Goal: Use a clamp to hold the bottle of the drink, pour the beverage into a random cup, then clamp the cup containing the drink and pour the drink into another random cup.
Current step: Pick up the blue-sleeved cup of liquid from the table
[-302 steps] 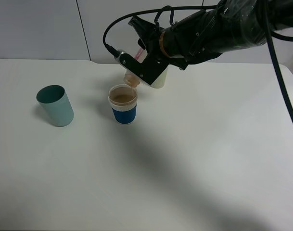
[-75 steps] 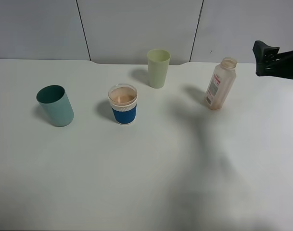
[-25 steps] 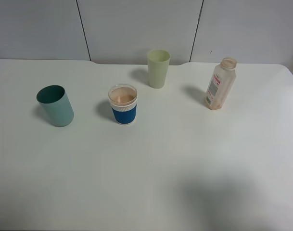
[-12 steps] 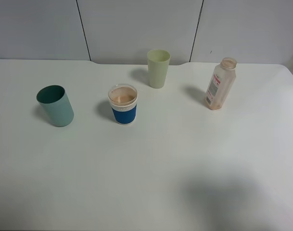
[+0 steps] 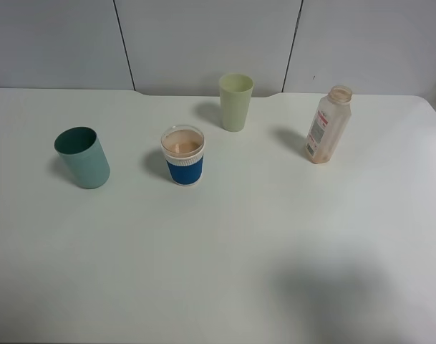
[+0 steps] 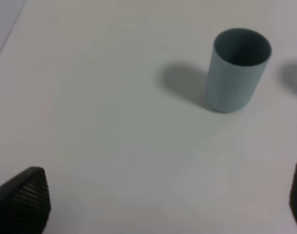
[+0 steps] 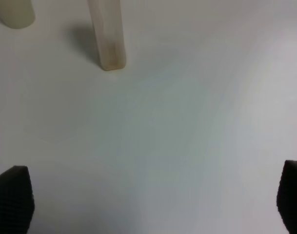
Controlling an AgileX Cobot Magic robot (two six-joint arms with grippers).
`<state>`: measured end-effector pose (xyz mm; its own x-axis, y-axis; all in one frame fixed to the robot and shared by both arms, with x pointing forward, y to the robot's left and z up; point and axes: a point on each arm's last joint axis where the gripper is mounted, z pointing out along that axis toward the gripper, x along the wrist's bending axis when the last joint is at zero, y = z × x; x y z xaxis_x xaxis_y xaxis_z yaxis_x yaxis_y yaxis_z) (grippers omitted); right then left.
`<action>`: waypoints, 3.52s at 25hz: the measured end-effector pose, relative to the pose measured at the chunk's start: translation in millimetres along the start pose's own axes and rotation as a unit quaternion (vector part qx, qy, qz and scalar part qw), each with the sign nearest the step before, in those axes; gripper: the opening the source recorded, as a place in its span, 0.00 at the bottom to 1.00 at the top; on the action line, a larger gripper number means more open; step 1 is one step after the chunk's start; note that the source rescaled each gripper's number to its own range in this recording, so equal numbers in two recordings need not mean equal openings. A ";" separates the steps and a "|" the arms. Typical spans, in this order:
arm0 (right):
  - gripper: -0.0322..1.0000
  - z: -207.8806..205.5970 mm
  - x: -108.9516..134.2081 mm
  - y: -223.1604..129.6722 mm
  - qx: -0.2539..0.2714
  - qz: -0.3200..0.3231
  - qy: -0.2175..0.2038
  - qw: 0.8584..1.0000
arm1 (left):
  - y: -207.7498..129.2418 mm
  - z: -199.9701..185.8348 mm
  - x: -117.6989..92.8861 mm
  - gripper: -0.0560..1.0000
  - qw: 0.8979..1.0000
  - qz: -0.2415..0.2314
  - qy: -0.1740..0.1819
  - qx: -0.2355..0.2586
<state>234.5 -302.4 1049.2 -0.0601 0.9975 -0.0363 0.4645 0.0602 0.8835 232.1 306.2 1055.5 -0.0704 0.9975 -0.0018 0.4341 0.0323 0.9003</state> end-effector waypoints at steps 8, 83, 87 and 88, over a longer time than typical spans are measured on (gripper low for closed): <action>1.00 0.0 -3.7 0.0 -0.001 0.022 -0.020 1.000 | 0.0 0.0 0.0 1.00 1.000 0.000 0.000 0.000; 1.00 -0.2 1.8 0.0 0.004 0.050 -0.091 0.995 | 51.7 31.7 -24.5 1.00 0.982 -0.119 -0.128 -0.065; 1.00 -0.2 1.8 0.0 0.004 0.050 -0.091 0.995 | 61.0 52.5 -24.6 1.00 0.984 -0.127 -0.118 -0.044; 1.00 -0.2 1.8 0.0 0.004 0.050 -0.091 0.995 | 62.9 57.4 -24.7 1.00 0.985 -0.123 -0.116 -0.040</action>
<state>234.2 -300.7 1049.2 0.1485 0.9884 -0.0328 0.4666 -0.0408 0.8835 312.7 287.2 1087.2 0.0464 0.9476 -0.3161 0.3566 0.2799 0.8913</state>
